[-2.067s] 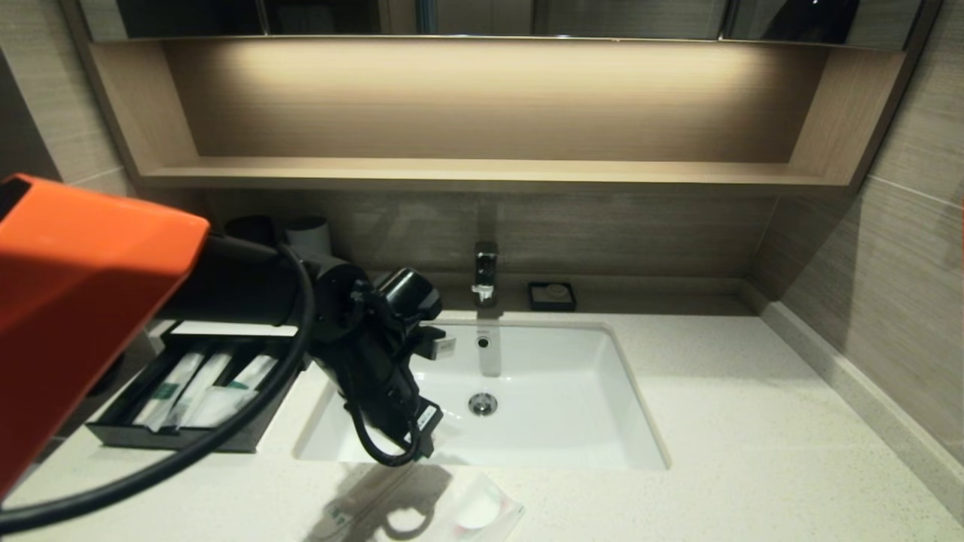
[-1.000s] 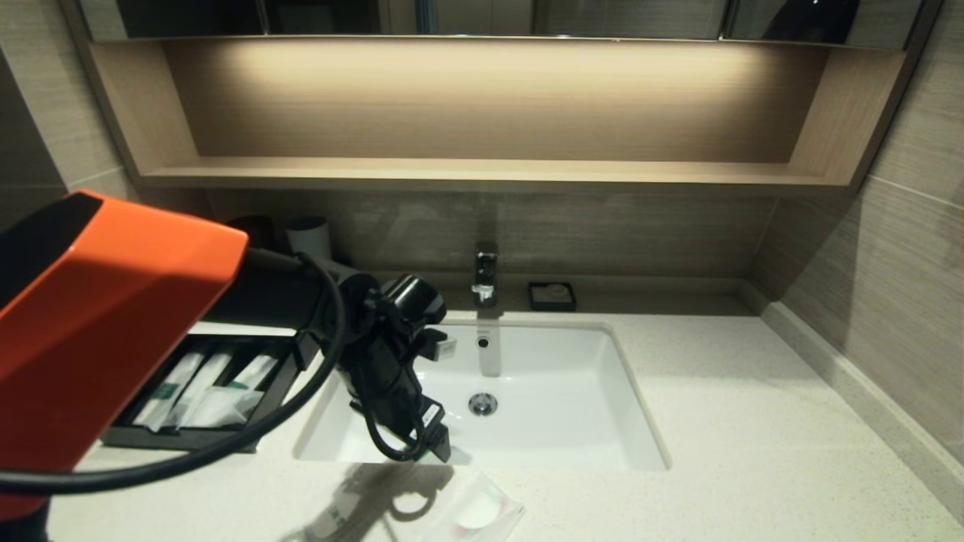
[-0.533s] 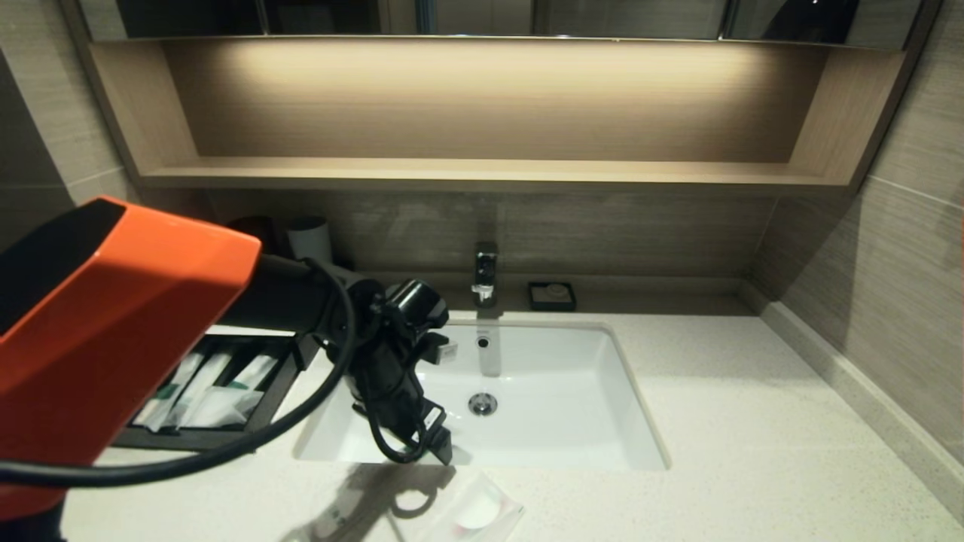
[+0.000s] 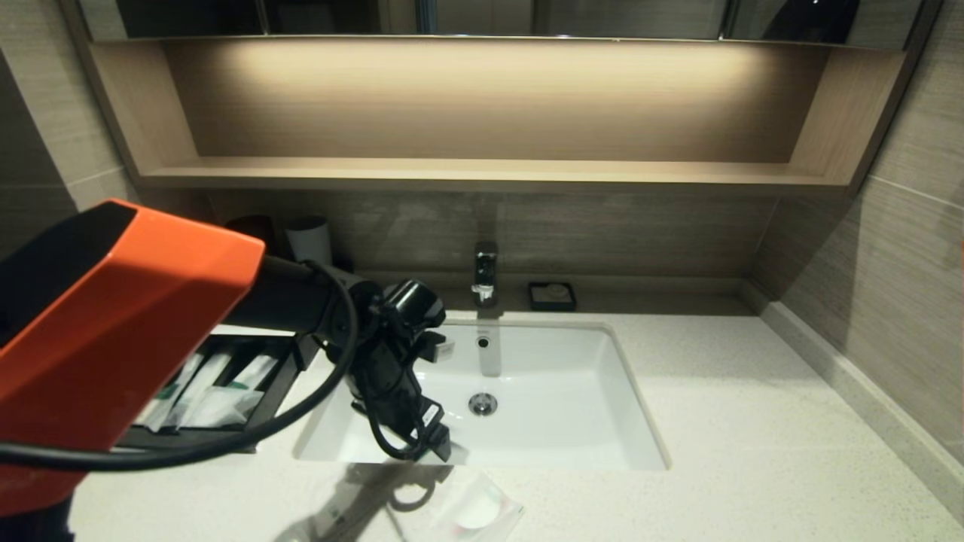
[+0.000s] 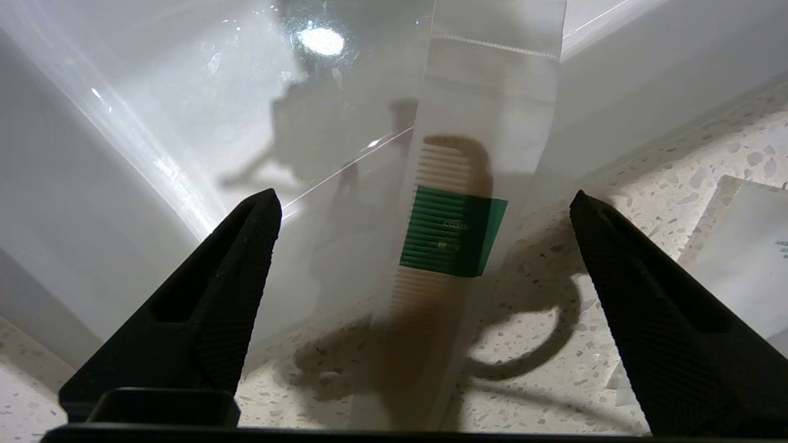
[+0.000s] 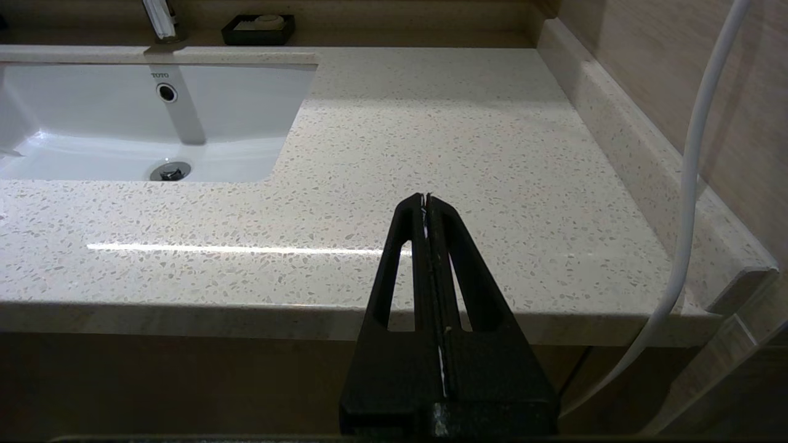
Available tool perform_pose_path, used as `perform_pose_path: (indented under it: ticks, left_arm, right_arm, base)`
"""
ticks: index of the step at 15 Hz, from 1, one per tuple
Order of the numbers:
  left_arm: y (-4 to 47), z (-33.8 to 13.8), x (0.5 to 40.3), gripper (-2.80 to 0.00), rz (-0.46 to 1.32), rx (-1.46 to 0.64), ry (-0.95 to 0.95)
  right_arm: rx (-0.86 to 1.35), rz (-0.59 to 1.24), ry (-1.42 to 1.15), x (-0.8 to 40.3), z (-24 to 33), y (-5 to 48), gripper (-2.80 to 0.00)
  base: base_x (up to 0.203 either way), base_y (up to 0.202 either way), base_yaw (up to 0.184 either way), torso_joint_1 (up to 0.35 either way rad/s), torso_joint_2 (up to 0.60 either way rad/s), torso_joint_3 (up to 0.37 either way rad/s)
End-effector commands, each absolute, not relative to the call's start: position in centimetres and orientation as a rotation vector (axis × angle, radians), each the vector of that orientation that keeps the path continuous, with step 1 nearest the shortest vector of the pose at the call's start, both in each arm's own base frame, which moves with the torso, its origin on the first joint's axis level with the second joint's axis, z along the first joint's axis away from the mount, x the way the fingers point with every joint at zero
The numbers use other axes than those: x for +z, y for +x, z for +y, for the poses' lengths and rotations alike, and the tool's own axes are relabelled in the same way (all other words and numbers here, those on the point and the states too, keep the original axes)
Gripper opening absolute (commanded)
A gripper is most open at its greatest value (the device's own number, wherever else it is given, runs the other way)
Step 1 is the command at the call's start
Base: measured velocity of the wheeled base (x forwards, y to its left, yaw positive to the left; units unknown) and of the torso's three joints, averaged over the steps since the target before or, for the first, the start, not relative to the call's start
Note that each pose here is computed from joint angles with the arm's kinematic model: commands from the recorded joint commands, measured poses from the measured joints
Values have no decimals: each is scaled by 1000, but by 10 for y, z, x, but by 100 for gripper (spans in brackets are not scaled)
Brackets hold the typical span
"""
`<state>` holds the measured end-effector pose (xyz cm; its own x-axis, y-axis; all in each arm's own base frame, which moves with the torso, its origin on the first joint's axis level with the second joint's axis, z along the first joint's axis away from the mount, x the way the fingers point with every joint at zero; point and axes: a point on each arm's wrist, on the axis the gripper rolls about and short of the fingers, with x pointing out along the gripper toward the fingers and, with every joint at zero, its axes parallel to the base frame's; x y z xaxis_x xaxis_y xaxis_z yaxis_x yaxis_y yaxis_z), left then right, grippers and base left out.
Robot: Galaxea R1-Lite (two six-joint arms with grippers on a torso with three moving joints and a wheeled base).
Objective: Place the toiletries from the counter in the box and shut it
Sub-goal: Pick up the bathroom toiletry
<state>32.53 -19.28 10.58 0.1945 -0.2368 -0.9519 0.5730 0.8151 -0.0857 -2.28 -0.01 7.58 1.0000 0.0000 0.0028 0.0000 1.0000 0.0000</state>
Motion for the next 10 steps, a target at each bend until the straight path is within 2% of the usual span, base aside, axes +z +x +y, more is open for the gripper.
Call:
perform_pose_path:
  ticks: [1,10]
  left_arm:
    - [326,-193,104,0,1262,-580,318]
    - [330,-187,103,0,1259,-554,315]
  right_arm:
    - [0,-2,0,75,0,-23,-280]
    - [0,-2,0,75,0,-23,-280]
  base:
    - [0,0,0,0,0,0]
    - [0,0,0,0,0,0]
